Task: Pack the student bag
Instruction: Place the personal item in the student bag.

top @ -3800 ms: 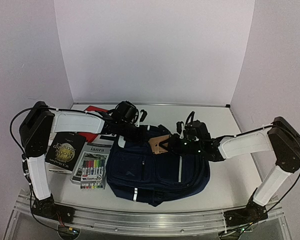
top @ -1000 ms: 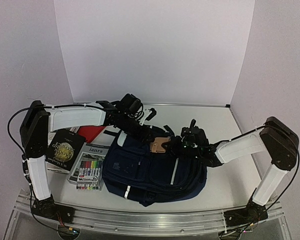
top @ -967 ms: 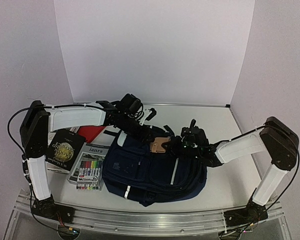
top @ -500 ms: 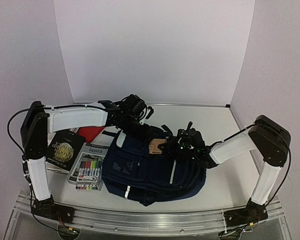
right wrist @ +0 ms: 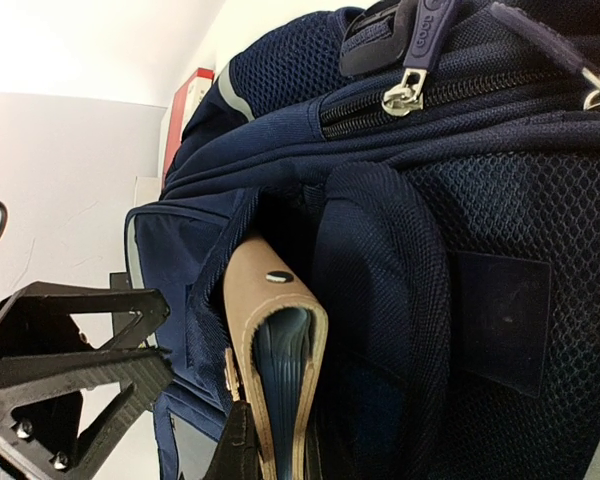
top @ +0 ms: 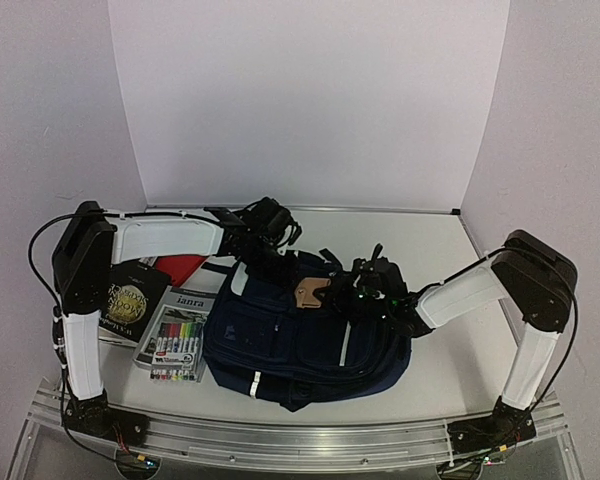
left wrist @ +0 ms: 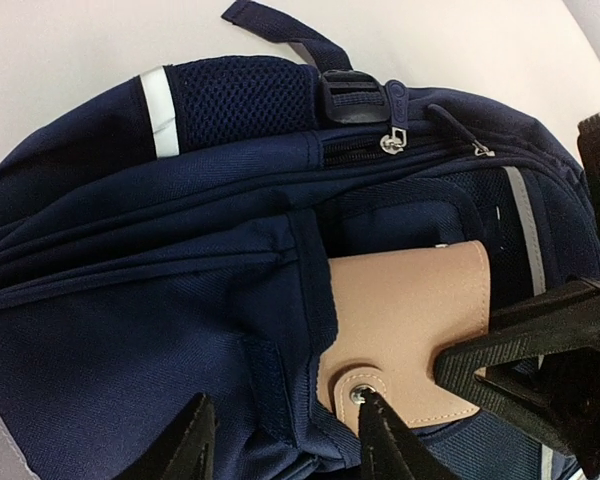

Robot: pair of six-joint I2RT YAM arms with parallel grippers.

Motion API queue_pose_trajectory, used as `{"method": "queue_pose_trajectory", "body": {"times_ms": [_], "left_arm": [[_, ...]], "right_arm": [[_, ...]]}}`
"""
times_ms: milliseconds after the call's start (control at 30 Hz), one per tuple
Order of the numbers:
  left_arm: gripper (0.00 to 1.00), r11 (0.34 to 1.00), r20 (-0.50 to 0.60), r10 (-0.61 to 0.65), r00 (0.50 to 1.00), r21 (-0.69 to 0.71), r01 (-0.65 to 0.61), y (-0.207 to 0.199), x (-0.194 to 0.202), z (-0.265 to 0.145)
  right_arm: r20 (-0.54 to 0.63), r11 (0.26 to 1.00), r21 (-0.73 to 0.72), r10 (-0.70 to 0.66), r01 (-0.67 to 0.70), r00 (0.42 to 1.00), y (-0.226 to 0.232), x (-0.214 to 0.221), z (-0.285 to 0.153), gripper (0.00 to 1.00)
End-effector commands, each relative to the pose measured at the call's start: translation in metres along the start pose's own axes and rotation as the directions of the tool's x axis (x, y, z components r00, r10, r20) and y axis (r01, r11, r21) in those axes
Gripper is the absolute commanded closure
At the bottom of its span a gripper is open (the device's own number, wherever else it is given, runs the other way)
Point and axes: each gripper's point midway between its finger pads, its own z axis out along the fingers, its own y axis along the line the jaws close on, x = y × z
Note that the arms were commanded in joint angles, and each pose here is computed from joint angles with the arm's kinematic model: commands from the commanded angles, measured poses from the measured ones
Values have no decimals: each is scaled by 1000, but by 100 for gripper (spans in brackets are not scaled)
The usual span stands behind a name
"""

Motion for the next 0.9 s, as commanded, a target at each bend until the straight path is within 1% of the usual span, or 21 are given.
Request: {"method": "queue_pose_trajectory", "body": {"times_ms": [0, 233, 267, 333, 367, 400, 533, 633, 733, 867], "left_arm": [[59, 999, 19, -24, 1000, 23, 23, -4, -10, 5], [69, 998, 5, -25, 1000, 64, 25, -12, -8, 12], [74, 998, 3, -24, 1000, 65, 24, -12, -8, 13], [89, 998, -3, -24, 1000, 61, 24, -11, -7, 14], [95, 998, 1, -24, 1000, 59, 24, -11, -8, 13], [99, 998, 7, -24, 1000, 59, 23, -11, -10, 11], [100, 994, 57, -10, 998, 110, 3, -23, -23, -6], [100, 979, 98, 4, 995, 203, -24, -41, -34, -25], [100, 953, 133, 12, 991, 298, -52, -61, -43, -45], [100, 932, 145, 24, 989, 355, -75, -73, -48, -55]], "right_arm": [[-36, 997, -72, -12, 10, 999, 23, 12, 2, 100], [-37, 997, -75, -14, 11, 999, 24, 12, 2, 100], [-38, 997, -74, -14, 11, 999, 23, 12, 2, 100], [-37, 997, -75, -13, 10, 999, 24, 11, 2, 100], [-35, 997, -74, -12, 9, 999, 23, 11, 2, 100], [-37, 997, -72, -11, 8, 999, 22, 12, 2, 100], [-45, 998, -64, 0, -3, 999, 19, 16, 5, 100], [-50, 997, -73, 17, -20, 999, 19, 18, 7, 100], [-62, 994, -100, 38, -44, 997, 22, 20, 9, 100], [-78, 982, -177, 60, -73, 995, 39, 21, 7, 100]]}}
